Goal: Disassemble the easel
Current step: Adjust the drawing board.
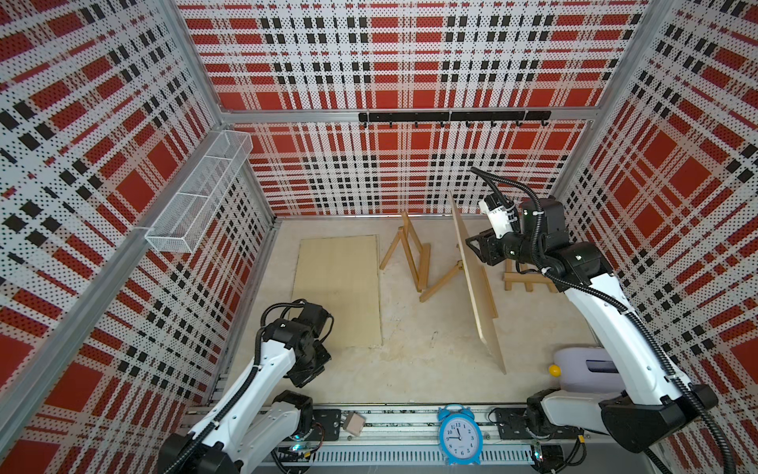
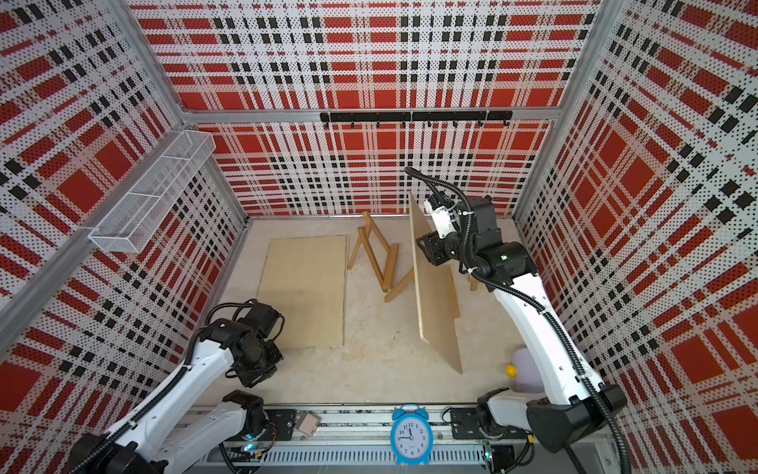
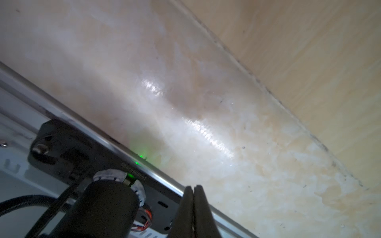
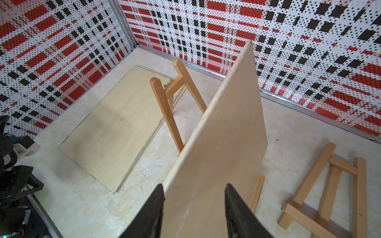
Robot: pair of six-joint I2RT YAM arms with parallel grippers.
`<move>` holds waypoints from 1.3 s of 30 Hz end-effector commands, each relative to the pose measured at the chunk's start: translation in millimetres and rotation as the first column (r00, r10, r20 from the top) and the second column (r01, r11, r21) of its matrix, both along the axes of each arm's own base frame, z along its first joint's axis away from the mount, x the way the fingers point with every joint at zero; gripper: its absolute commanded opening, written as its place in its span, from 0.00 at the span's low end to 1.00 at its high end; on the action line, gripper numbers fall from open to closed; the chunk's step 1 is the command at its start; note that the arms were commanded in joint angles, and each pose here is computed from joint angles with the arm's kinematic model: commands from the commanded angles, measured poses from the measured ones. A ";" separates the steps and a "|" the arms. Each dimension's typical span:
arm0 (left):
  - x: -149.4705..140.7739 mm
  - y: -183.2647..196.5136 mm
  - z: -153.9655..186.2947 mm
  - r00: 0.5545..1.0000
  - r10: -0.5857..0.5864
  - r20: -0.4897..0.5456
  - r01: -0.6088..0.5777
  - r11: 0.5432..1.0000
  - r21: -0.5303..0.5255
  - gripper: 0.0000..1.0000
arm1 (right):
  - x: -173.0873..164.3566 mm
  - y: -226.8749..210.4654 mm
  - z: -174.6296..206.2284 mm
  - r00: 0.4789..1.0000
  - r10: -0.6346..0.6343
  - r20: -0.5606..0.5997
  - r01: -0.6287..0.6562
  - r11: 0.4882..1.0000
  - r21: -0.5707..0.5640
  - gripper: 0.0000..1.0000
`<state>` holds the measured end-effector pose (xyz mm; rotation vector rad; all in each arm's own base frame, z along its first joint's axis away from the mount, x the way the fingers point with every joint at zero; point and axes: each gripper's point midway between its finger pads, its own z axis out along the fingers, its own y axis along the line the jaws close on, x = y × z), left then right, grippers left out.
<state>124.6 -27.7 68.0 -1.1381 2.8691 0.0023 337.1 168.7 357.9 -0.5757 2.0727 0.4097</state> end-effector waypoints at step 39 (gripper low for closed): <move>40.2 40.8 -62.6 0.981 0.177 0.080 -0.180 0.983 0.026 0.08 | 20.0 -0.2 -4.6 1.000 -0.017 0.013 0.018 0.998 -0.061 0.51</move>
